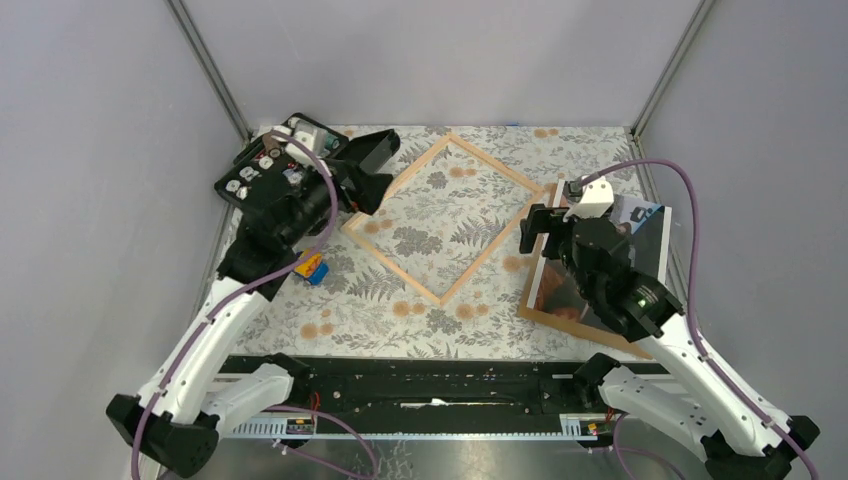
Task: Put the photo into the frame
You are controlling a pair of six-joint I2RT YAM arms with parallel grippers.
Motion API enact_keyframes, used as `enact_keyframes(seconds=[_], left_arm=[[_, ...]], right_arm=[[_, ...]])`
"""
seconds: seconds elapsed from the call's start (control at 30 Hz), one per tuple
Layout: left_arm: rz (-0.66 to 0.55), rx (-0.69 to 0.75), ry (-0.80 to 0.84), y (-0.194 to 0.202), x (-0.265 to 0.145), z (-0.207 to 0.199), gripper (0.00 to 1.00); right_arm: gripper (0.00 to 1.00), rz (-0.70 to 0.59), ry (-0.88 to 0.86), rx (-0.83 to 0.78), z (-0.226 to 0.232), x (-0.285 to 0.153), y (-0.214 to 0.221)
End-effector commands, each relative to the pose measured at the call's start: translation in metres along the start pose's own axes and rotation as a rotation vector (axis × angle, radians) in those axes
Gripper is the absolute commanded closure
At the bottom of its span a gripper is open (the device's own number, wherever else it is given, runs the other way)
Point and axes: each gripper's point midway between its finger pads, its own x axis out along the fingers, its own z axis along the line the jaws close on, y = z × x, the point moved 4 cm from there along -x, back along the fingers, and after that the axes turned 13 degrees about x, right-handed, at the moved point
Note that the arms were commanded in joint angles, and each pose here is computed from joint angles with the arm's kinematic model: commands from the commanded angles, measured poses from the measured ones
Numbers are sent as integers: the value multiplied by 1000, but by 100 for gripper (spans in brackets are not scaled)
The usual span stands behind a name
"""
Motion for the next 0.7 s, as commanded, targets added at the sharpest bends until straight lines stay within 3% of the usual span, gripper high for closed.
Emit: enact_keyframes(seconds=[0.0, 0.17, 0.4, 0.67], left_arm=[[25, -39, 106, 12, 20, -31, 1], [163, -146, 175, 56, 43, -67, 1], [375, -327, 292, 154, 61, -126, 1], [505, -492, 441, 215, 77, -195, 2]], right_arm=[[0, -8, 67, 22, -5, 14, 11], [0, 74, 137, -17, -15, 31, 45], [0, 151, 221, 34, -39, 52, 98], [0, 254, 335, 410, -110, 75, 118]])
